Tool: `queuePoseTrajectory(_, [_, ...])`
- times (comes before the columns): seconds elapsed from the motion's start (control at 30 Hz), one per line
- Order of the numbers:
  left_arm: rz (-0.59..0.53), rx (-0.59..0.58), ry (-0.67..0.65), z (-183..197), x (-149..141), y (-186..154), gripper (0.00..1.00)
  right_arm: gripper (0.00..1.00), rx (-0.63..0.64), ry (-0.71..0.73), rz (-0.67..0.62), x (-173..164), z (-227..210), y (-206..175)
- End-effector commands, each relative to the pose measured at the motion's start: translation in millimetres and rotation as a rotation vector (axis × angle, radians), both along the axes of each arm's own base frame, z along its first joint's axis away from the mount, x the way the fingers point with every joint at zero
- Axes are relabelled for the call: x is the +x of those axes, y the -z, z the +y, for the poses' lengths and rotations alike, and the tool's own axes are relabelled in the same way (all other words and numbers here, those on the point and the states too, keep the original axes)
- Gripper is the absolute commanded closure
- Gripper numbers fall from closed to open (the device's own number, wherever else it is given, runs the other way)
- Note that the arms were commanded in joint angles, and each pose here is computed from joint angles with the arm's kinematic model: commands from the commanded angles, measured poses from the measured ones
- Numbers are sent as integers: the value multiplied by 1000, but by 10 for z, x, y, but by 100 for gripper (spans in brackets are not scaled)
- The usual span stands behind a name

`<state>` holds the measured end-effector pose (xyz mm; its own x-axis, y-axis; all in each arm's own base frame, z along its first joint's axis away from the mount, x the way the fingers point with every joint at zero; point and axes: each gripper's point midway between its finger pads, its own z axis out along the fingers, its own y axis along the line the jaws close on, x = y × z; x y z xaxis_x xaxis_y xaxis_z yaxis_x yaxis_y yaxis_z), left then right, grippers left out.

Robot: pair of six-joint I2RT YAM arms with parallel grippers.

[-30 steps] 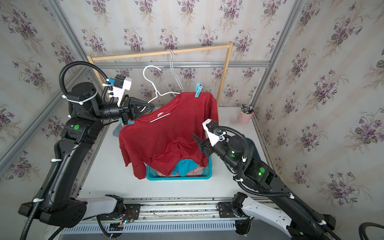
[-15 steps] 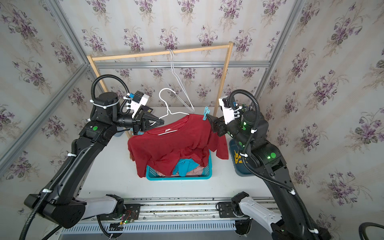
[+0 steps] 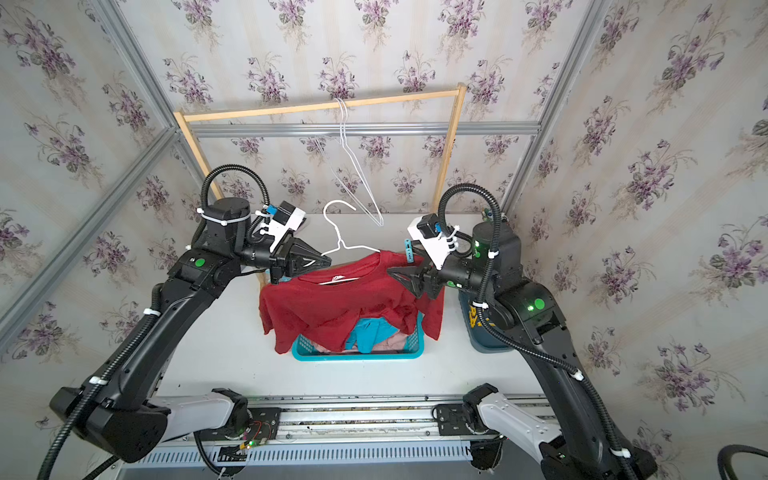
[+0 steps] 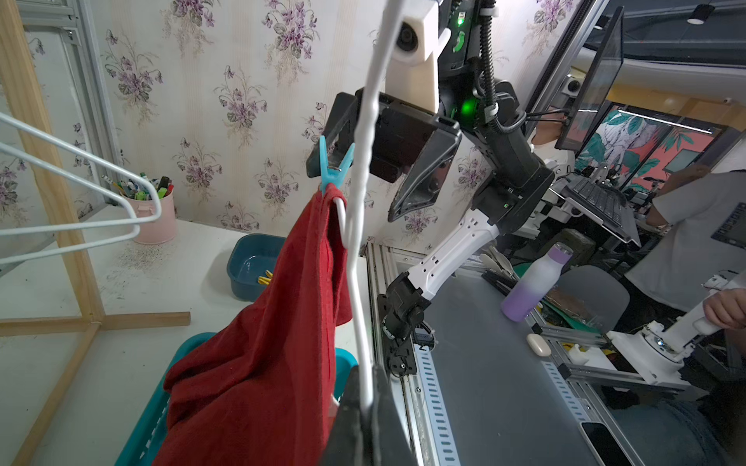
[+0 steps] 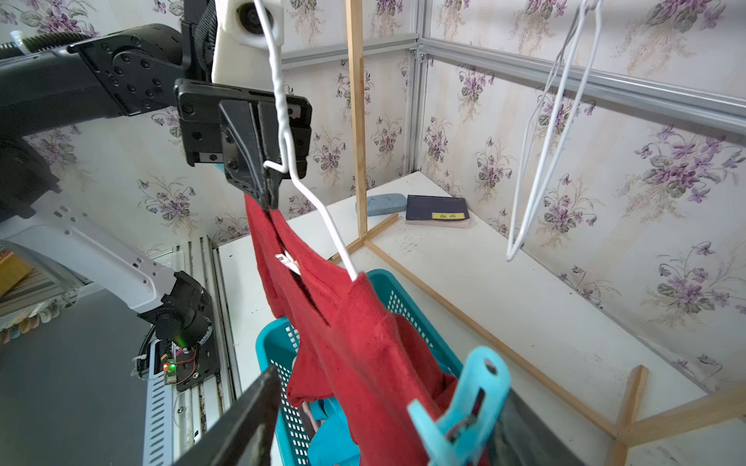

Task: Remove the clothespins securing t-shirts to the hanger
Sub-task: Remove the clothespin from the hanger.

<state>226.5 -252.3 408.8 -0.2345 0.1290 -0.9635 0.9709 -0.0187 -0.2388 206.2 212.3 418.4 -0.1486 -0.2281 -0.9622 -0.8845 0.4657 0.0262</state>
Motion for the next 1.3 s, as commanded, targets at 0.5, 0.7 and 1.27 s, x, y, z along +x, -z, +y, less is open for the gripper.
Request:
queuePoseTrajectory(0.5, [-120, 48, 31, 193, -78, 354, 100, 23, 123, -253, -11, -141, -17, 5])
queuePoseTrajectory(0.7, [-127, 37, 22, 266, -57, 345, 100, 22, 138, -234, -35, -8, -104, 18])
queuePoseTrajectory(1.27, [-103, 5, 42, 292, -154, 233, 100, 26, 167, -264, -125, 171, -41, 343])
